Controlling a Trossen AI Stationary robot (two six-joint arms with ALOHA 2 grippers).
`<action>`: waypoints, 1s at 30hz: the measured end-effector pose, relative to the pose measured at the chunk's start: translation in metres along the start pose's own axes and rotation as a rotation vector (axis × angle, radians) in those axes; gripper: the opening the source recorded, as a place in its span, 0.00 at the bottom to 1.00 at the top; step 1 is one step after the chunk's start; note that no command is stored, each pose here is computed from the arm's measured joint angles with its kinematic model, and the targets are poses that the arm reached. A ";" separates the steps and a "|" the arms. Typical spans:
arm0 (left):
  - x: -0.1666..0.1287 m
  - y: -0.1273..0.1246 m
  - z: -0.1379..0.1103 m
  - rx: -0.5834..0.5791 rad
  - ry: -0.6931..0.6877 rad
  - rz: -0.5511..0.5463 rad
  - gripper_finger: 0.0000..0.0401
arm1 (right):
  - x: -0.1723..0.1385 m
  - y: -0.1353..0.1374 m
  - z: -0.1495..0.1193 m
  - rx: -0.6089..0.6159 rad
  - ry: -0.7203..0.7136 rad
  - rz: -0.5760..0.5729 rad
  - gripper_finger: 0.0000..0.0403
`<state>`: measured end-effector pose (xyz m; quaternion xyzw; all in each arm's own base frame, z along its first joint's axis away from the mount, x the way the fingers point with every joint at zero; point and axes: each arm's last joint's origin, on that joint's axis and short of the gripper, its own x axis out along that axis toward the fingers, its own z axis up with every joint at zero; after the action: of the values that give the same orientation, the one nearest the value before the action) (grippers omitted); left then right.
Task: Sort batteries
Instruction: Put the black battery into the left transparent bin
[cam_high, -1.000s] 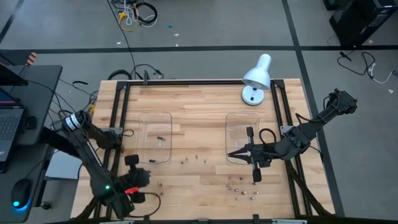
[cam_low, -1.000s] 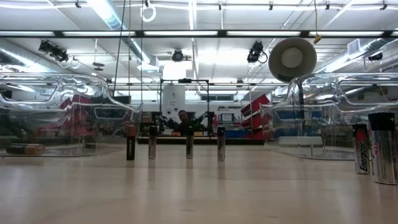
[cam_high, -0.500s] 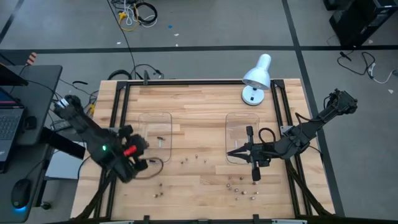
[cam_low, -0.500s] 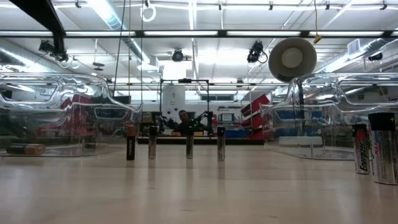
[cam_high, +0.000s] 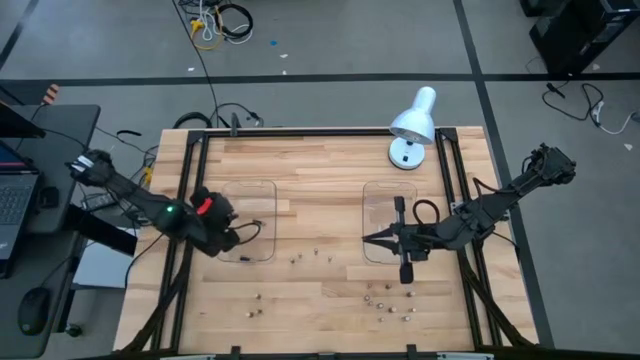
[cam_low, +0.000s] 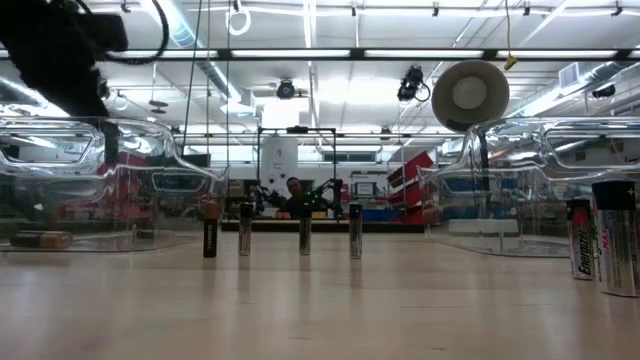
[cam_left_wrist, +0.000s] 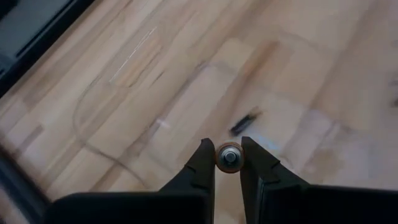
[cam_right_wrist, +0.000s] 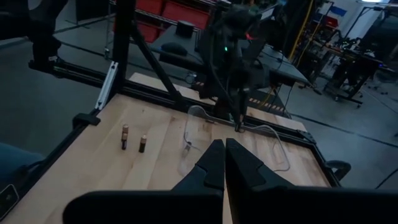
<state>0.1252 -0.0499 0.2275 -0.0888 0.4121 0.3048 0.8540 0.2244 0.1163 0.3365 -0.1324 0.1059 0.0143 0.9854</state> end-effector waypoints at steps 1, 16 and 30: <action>0.003 0.001 -0.001 -0.004 0.006 0.010 0.08 | 0.000 0.000 0.000 0.001 0.001 -0.001 0.01; 0.011 -0.001 0.001 -0.043 -0.004 -0.006 0.28 | 0.000 -0.001 0.000 0.008 0.001 -0.001 0.01; -0.041 -0.037 0.047 -0.033 -0.145 -0.412 0.30 | 0.000 0.000 0.000 0.008 0.001 -0.001 0.01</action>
<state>0.1580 -0.0792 0.2852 -0.1629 0.3179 0.1364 0.9240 0.2247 0.1159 0.3365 -0.1283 0.1065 0.0134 0.9859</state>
